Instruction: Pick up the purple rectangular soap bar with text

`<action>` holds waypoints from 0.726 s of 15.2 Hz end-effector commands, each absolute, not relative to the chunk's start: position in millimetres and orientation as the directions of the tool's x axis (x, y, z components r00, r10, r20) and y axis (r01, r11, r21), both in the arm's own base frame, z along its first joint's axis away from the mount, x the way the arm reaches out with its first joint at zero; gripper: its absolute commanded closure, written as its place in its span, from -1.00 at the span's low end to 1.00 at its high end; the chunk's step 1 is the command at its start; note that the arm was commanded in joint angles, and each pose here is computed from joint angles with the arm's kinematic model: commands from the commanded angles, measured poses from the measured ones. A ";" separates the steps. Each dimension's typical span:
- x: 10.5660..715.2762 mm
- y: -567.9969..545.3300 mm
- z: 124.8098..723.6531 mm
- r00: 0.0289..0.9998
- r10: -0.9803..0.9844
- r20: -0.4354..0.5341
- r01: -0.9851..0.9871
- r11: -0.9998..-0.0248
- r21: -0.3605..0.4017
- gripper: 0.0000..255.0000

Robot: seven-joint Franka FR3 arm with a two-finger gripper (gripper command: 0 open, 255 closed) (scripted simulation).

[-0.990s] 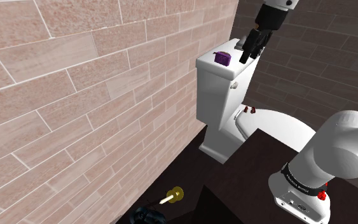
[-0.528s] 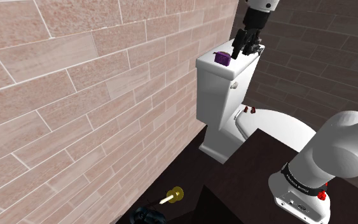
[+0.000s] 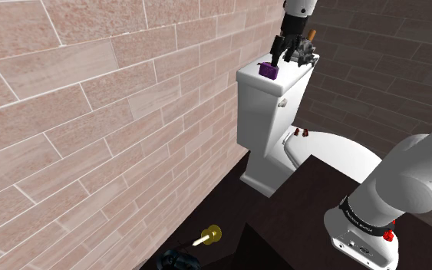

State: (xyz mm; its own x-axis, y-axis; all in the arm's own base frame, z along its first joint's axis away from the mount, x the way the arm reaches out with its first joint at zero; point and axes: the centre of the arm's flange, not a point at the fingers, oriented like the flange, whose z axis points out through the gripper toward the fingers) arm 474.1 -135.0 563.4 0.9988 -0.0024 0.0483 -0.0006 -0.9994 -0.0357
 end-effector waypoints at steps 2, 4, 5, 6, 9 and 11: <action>498.1 -155.1 555.6 0.999 -0.012 0.034 -0.011 -1.000 -0.023 -1.00; 498.1 -155.1 545.1 0.999 -0.012 0.034 -0.011 -1.000 -0.023 -1.00; 498.1 -155.1 539.8 0.999 -0.012 0.034 -0.011 -1.000 -0.023 -1.00; 498.1 -155.1 534.5 0.999 -0.012 0.034 -0.011 -1.000 -0.023 -1.00; 498.1 -155.1 515.6 0.999 -0.012 0.034 -0.011 -1.000 -0.023 -1.00; 498.1 -155.1 515.6 0.999 -0.012 0.034 -0.011 -1.000 -0.023 -1.00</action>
